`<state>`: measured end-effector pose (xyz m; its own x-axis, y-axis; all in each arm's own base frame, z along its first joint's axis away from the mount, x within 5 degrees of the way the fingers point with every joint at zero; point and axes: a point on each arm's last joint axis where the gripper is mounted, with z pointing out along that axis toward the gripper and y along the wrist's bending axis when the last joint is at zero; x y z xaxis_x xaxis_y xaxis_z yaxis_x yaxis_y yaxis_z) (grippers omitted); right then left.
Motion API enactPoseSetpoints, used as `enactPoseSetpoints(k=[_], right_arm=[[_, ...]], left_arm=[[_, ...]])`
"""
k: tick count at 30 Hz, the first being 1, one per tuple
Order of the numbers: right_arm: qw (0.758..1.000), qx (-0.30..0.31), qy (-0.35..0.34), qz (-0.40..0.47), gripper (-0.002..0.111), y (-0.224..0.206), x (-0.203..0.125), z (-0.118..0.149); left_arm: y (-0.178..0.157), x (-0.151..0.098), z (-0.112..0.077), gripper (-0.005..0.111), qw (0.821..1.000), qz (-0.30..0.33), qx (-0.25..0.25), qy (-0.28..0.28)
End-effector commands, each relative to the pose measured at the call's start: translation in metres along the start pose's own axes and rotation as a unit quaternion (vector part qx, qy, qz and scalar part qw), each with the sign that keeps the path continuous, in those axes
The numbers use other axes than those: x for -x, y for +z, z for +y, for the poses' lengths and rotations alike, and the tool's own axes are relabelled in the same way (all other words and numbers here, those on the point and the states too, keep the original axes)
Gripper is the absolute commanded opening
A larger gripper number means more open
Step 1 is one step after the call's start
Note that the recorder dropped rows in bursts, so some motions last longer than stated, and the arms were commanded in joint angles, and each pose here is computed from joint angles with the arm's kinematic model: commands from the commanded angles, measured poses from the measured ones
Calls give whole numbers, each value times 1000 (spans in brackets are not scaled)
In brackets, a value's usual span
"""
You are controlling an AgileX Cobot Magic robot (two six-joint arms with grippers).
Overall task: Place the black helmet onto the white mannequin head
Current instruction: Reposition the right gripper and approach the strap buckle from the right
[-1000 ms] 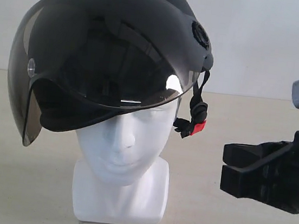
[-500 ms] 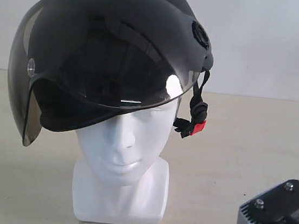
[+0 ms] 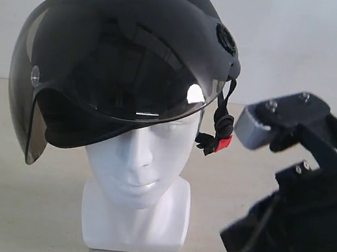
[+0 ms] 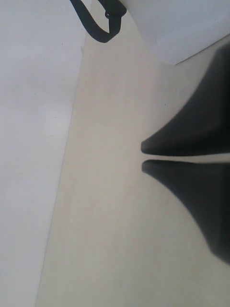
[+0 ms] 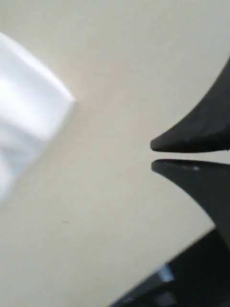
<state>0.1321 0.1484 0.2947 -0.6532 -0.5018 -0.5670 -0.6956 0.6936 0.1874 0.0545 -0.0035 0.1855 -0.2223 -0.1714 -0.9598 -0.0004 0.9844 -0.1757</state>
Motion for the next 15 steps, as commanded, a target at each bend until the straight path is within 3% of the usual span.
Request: enactPoseSetpoints(k=[1,3,4,6,10,15], right_arm=[[986,-34,5,-162,40,5,16,-13],[977,-60,33,-204,64,5,20,-29],[973,-75,46,-211,70,4,22,-37],[969,-103,76,-212,68,6,23,-56],[955,-129,118,-240,51,11,29,-78],[959,-115,141,-217,60,17,26,-80]], left_arm=[[0,0,0,4,1000,-1,-2,-1],[0,0,0,4,1000,-1,-2,-1],[0,0,0,4,1000,-1,-2,-1],[0,0,0,4,1000,-1,-2,-1],[0,0,0,4,1000,-1,-2,-1],[0,0,0,4,1000,-1,-2,-1]])
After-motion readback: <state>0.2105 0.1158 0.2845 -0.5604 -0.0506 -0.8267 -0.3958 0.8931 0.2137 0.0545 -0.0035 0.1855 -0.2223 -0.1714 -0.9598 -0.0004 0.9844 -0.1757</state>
